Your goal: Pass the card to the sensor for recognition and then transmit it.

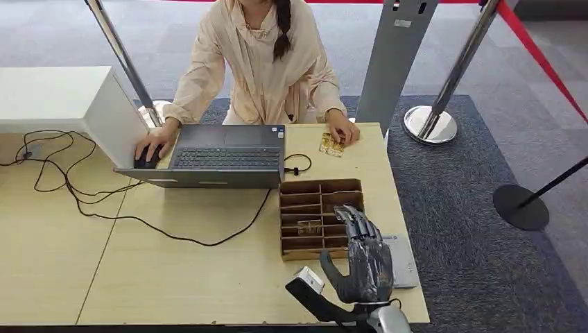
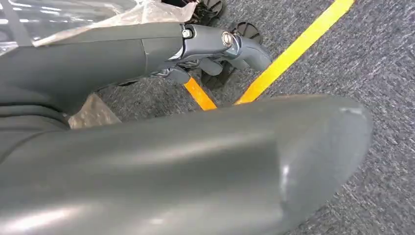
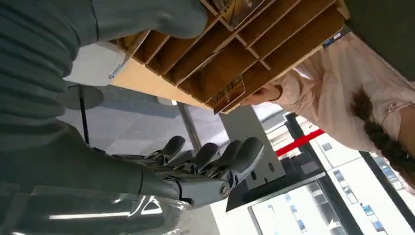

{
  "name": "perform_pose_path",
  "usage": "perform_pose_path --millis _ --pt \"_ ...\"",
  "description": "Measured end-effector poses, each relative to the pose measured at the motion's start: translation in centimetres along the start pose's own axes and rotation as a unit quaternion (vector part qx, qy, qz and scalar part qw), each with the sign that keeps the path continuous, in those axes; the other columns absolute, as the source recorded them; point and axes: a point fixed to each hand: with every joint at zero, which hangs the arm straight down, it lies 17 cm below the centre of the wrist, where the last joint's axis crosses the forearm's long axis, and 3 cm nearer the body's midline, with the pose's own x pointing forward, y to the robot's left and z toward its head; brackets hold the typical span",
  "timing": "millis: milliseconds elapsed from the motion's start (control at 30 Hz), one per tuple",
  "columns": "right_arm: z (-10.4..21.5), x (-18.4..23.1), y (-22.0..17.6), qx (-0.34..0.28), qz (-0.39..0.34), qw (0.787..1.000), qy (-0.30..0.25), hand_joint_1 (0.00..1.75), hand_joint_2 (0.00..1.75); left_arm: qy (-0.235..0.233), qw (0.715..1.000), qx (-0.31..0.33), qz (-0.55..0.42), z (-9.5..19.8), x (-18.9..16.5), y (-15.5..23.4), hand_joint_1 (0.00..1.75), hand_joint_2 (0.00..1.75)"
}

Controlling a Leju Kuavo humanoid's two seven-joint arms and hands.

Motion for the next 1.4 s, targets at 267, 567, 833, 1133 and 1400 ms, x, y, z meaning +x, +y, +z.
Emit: perform_pose_path --millis 267,567,833,1133,1400 --pt "0.3 0.3 0.6 0.009 0.000 1.000 -0.004 0.63 1.75 0.002 1.000 0.002 0.000 0.0 -0.3 0.3 0.00 0.00" --pt "0.4 0.5 0.7 0.010 0.001 1.000 -0.011 0.58 1.75 0.002 1.000 0.002 0.000 0.0 -0.3 0.2 0.00 0.00" --pt "0.4 0.7 0.9 0.014 0.004 1.000 -0.016 0.63 1.75 0.000 1.000 0.001 0.001 0.1 -0.2 0.2 0.00 0.00" --pt "0.6 1.3 2.7 0.053 0.059 0.996 -0.043 0.61 1.75 -0.004 1.000 0.000 0.002 0.1 0.0 0.1 0.00 0.00" --pt "1.2 1.4 3.8 0.080 0.091 0.991 -0.059 0.61 1.75 -0.005 1.000 0.000 0.002 0.1 0.0 0.2 0.00 0.00"
